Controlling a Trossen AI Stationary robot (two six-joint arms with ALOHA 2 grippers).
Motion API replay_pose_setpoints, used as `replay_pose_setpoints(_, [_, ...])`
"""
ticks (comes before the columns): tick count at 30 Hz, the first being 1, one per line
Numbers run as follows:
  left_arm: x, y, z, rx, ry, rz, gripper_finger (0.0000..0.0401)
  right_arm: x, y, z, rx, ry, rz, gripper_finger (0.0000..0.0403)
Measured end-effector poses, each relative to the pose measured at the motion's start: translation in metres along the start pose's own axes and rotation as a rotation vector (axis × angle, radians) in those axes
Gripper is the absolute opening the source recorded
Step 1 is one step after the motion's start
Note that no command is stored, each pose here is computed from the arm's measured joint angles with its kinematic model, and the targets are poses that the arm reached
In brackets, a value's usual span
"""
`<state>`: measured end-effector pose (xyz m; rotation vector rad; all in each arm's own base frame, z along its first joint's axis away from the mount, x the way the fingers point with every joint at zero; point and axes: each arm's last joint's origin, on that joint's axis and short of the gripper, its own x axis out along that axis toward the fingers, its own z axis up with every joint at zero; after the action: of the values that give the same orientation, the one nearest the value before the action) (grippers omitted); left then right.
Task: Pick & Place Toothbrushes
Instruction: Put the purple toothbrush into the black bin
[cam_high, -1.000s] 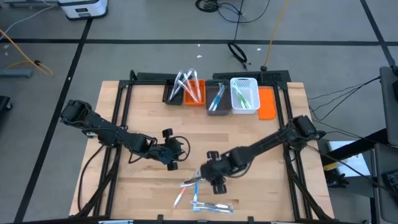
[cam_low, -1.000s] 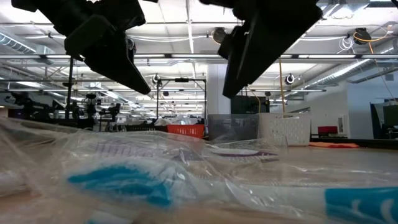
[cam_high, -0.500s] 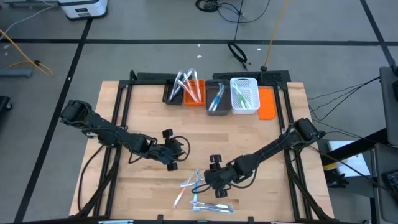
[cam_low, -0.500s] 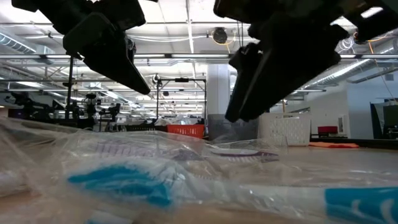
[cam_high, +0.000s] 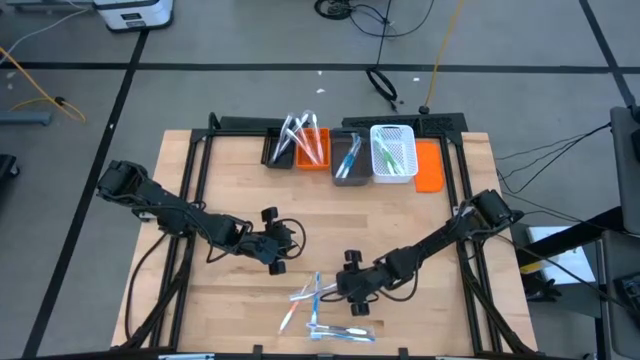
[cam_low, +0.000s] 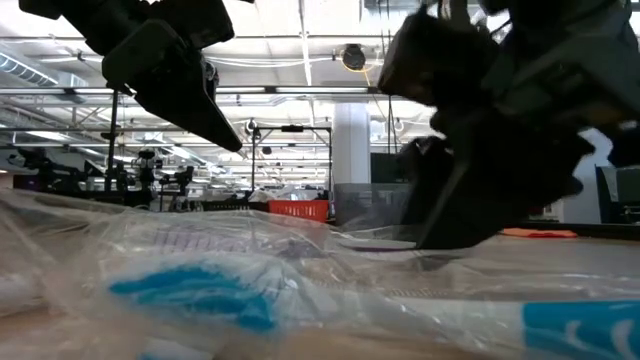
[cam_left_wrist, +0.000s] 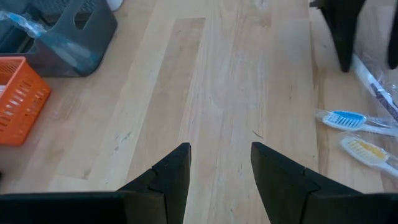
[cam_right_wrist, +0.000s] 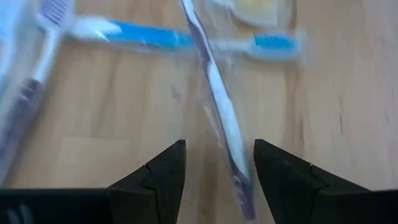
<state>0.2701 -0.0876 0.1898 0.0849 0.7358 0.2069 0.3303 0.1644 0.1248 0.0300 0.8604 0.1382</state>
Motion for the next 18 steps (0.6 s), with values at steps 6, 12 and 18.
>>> replay_pose_setpoints(6, [0.0,0.0,-0.0001,0.0,0.0,0.0,0.017,0.001,0.0019,-0.0066,0.012,-0.028,0.015,0.018])
replay_pose_setpoints(12, [0.0,0.0,0.0,0.0,0.0,0.0,0.017,0.002,0.0016,-0.0085,0.02,-0.017,0.007,0.0157])
replay_pose_setpoints(18, [0.0,0.0,0.0,0.0,0.0,0.0,0.017,0.0022,0.0013,-0.0086,0.021,-0.016,0.006,0.0079])
